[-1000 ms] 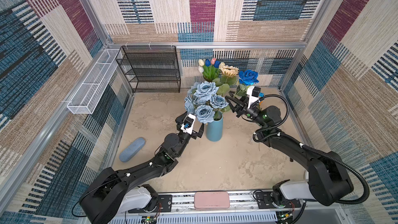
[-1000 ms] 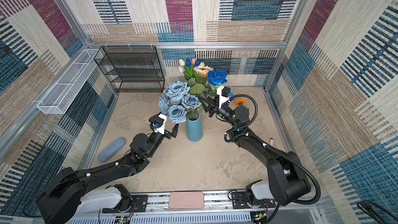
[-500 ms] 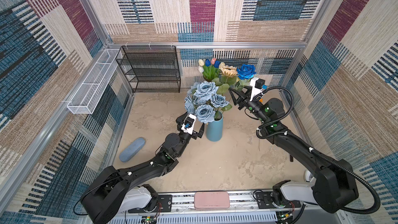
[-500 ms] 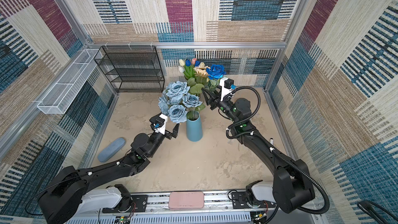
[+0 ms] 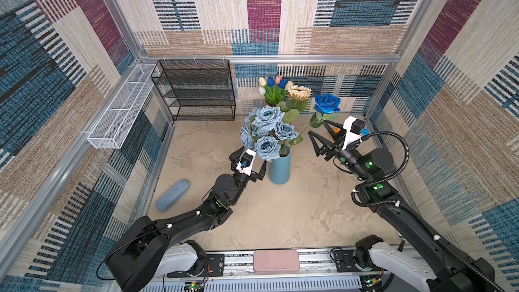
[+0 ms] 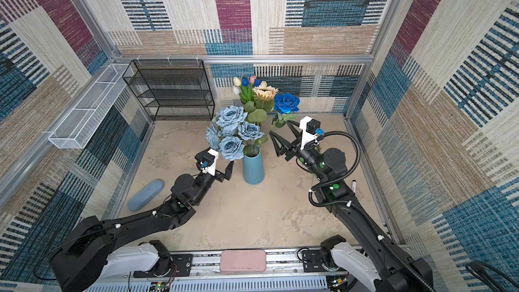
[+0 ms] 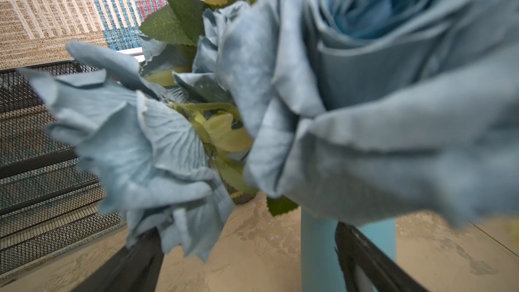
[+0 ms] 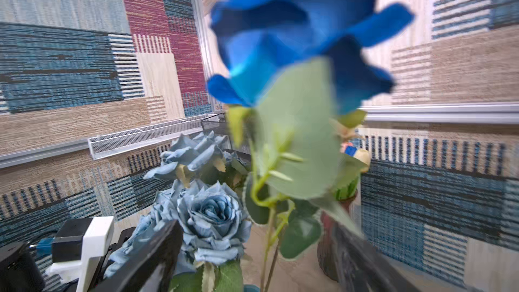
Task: Arrange flowers in a vase
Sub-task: Place the flower in the vase.
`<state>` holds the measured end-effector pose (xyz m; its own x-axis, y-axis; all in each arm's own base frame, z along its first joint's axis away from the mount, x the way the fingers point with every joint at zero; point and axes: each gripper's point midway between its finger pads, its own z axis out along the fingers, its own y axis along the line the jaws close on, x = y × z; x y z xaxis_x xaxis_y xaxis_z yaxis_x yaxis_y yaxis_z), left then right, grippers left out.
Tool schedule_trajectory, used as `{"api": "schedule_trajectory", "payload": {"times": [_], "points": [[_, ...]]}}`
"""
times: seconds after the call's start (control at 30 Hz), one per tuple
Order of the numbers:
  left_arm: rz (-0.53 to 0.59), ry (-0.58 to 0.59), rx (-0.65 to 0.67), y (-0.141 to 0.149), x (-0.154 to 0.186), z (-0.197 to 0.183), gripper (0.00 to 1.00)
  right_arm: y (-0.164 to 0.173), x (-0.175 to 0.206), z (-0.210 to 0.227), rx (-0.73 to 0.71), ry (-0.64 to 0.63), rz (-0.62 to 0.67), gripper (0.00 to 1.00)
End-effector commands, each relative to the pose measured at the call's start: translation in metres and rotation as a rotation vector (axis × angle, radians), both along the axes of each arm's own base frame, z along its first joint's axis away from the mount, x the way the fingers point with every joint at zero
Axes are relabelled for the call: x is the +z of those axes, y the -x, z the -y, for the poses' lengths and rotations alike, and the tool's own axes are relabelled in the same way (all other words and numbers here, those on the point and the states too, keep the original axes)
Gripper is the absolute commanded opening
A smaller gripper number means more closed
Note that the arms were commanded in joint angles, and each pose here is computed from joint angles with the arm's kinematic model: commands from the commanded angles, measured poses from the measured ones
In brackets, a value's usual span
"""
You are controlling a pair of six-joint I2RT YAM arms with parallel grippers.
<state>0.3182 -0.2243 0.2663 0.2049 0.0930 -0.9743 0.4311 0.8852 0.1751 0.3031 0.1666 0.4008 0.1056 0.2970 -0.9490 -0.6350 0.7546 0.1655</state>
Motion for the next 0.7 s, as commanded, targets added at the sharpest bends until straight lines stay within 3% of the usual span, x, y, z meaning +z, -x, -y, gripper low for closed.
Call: {"api": "schedule_trajectory", "payload": {"times": [0.0, 0.17, 0.43, 0.53, 0.67], "points": [[0.037, 0.048, 0.013, 0.000, 0.013, -0.004, 0.96, -0.024, -0.032, 0.034, -0.221, 0.005, -0.129, 0.88], [0.041, 0.047, 0.014, 0.000, 0.013, -0.004, 0.96, -0.058, -0.054, 0.039, -0.283, 0.040, -0.233, 0.86], [0.036, 0.043, 0.022, 0.003, 0.012, -0.008, 0.96, -0.111, -0.131, 0.096, -0.403, -0.015, -0.510, 0.82], [0.041, 0.043, 0.022, 0.004, 0.013, -0.009, 0.96, -0.126, -0.169, 0.117, -0.480, -0.030, -0.656, 0.82], [0.048, 0.045, 0.024, 0.005, 0.016, -0.010, 0.96, -0.143, -0.255, 0.148, -0.541, 0.012, -0.935, 0.79]]}}
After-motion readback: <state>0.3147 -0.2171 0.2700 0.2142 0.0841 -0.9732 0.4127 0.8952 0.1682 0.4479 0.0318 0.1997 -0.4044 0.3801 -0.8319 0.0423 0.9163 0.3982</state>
